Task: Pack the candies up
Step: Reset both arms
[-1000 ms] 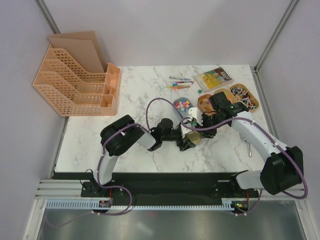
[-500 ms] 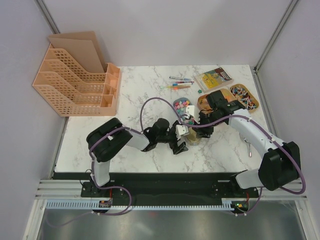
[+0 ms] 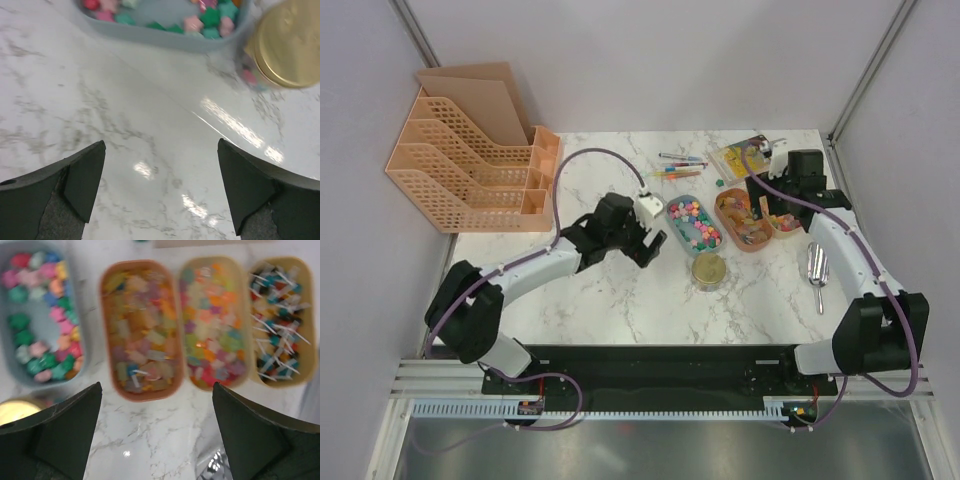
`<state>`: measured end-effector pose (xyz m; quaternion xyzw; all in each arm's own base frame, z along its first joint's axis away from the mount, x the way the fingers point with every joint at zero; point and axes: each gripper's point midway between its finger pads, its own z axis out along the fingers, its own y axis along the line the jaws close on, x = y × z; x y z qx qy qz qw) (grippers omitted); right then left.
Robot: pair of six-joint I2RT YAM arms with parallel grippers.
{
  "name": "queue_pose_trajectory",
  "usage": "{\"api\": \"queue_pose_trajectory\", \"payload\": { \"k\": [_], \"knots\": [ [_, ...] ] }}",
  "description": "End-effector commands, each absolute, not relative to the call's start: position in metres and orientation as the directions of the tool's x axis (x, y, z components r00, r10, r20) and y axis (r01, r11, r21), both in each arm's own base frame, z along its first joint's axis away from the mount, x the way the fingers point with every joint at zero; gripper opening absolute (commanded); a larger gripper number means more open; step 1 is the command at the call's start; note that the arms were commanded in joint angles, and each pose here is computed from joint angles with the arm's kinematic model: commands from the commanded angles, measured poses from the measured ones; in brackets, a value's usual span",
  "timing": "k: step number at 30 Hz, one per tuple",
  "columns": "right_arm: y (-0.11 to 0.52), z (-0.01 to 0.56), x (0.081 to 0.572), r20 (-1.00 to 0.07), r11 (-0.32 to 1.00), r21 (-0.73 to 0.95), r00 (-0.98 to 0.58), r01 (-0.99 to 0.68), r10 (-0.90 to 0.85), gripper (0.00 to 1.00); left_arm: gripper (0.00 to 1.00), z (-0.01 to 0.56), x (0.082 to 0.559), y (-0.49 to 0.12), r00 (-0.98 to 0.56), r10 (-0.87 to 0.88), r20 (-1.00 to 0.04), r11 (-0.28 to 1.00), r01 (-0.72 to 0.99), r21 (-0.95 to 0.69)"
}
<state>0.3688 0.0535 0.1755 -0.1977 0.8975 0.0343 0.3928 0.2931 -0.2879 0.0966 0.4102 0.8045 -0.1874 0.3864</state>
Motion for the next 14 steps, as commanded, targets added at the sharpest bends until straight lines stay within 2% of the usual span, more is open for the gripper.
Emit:
{"api": "queue_pose_trajectory", "payload": {
  "k": [1,2,4,7,14],
  "knots": [
    [-0.017,0.195,0.403,-0.793,0.986,-0.106,-0.609,0.131,-0.004,0.98,1.0,0.147,0.341,-0.254,-0.386,0.433,-0.814,0.75,0.655,0.089],
    [-0.037,0.187,0.402,-0.781,0.959,-0.155,-0.624,0.236,0.028,0.98,1.0,0.151,0.35,-0.25,-0.384,0.421,-0.822,0.763,0.64,0.091],
    [-0.049,0.179,0.397,-0.757,0.927,-0.178,-0.648,0.329,0.085,0.98,1.0,0.164,0.375,-0.235,-0.378,0.39,-0.84,0.805,0.582,0.112],
    [-0.05,0.157,0.39,-0.685,0.928,-0.22,-0.725,0.301,0.072,0.98,1.0,0.174,0.397,-0.226,-0.37,0.361,-0.856,0.834,0.539,0.118],
    [-0.05,0.185,0.39,-0.735,0.937,-0.215,-0.677,0.275,0.03,0.98,1.0,0.185,0.405,-0.227,-0.341,0.345,-0.874,0.841,0.526,0.127]
  ]
}}
